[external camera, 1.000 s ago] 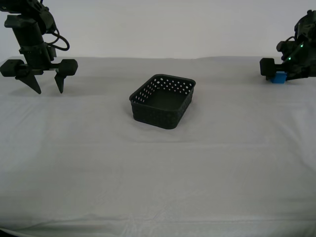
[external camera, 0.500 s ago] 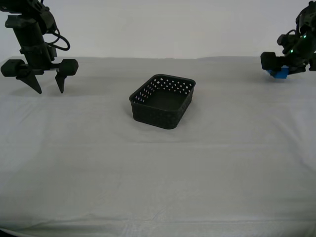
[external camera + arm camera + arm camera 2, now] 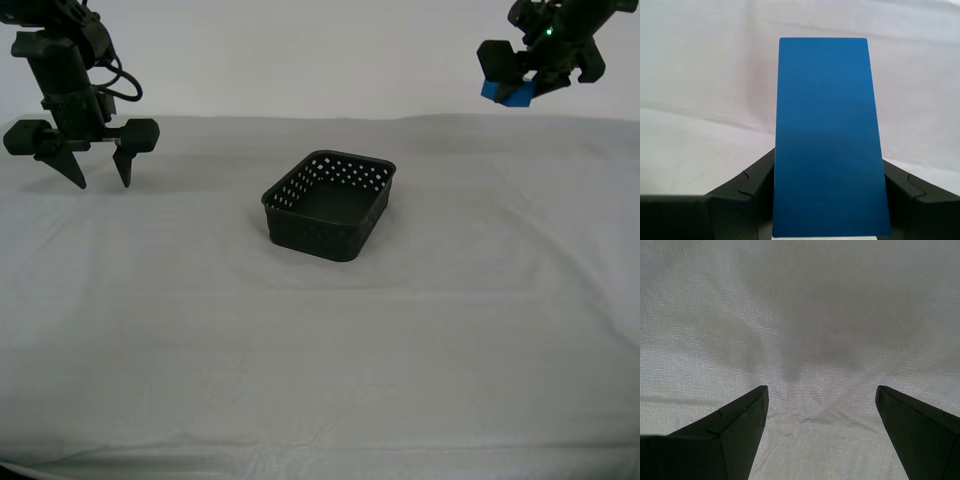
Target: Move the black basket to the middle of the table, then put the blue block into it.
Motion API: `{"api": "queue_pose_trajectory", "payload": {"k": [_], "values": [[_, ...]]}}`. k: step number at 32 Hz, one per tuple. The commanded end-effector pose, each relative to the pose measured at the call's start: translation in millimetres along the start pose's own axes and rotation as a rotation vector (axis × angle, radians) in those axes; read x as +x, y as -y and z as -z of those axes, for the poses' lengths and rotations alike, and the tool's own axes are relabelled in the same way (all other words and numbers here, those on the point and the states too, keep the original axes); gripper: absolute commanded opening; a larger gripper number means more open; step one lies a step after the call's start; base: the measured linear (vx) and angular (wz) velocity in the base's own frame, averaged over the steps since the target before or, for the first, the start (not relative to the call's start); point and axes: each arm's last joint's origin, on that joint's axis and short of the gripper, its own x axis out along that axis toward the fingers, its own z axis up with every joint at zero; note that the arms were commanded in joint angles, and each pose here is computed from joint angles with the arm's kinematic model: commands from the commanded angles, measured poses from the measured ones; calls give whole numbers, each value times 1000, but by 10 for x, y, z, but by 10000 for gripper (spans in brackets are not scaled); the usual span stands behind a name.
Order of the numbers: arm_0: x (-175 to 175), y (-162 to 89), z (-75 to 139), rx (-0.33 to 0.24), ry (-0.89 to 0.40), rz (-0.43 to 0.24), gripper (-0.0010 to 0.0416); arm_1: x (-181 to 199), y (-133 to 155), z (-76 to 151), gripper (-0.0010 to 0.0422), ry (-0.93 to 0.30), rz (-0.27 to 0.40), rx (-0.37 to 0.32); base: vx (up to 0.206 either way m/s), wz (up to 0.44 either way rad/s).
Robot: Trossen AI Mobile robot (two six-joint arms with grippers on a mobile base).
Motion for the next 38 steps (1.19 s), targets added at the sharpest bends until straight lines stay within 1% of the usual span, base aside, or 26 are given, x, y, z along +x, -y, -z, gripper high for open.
{"api": "queue_pose_trajectory", "payload": {"k": [1,2,3,4,5,6,7,8,9,10,11,12,13,14,16,17,19,20,22,23,24,31,33,34,37,38], "values": [[-93,-333,-60,-51,-16,-62,-1,-1,1,0,295,0,-1,0,0,0],[-103,-377,-65,-56,-17,-74,-1,-1,1,-1,295,1,-1,0,0,0],[-115,-583,-71,-87,-33,-106,-1,1,1,3,295,-1,-1,3,0,0],[-118,-689,-66,-104,-39,-121,-1,2,1,5,295,-1,-1,6,0,0],[-120,-735,-60,-111,-41,-127,-1,3,1,6,295,-2,-1,7,0,0],[-151,-934,3,-143,-50,-154,-1,4,1,7,295,-2,-1,11,0,0],[-154,-976,29,-150,-53,-160,-1,4,1,7,295,-3,-1,11,0,0],[-177,-1094,116,-168,-67,-177,-1,5,-1,8,295,-3,-1,11,0,0],[-180,-1128,144,-173,-69,-182,-1,5,-1,9,295,-3,-1,11,0,0],[-207,-1276,313,-198,-72,-205,-1,5,1,6,295,0,-1,11,0,0],[-241,-1370,405,-212,-80,-232,-1,5,1,5,295,1,-1,13,0,0],[-256,-1408,431,-218,-83,-247,-1,5,1,5,295,2,-1,13,0,0],[-286,-1539,519,-238,-97,-292,-1,5,4,2,295,5,0,14,0,0],[-295,-1578,537,-244,-100,-299,-1,5,5,0,295,6,0,14,0,0],[-367,-1846,578,-293,-96,-348,-1,5,4,1,295,5,0,22,0,0],[-402,-1984,597,-310,-96,-386,-1,6,5,0,295,6,0,25,0,0],[-429,-2145,637,-324,-105,-428,-1,5,4,2,295,5,0,26,0,0],[-448,-2259,671,-344,-110,-448,-1,5,3,1,295,5,0,31,0,0],[-475,-2395,708,-372,-109,-469,-1,5,4,3,295,4,0,38,0,0],[-498,-2509,737,-394,-103,-486,-1,5,4,3,295,4,0,48,0,0],[-509,-2560,746,-404,-95,-496,-1,5,3,2,295,4,0,50,0,0],[-511,-2580,744,-404,-87,-500,2,5,4,3,295,4,0,56,0,0],[-484,-2578,766,-392,-105,-497,26,5,4,3,295,4,0,56,0,0],[-484,-2580,766,-390,-105,-497,49,5,4,4,295,3,0,56,0,0],[-486,-2582,765,-390,-103,-497,79,5,4,4,295,2,0,56,0,0],[-486,-2582,765,-391,-103,-497,124,5,4,7,295,0,-1,56,0,0]]}}
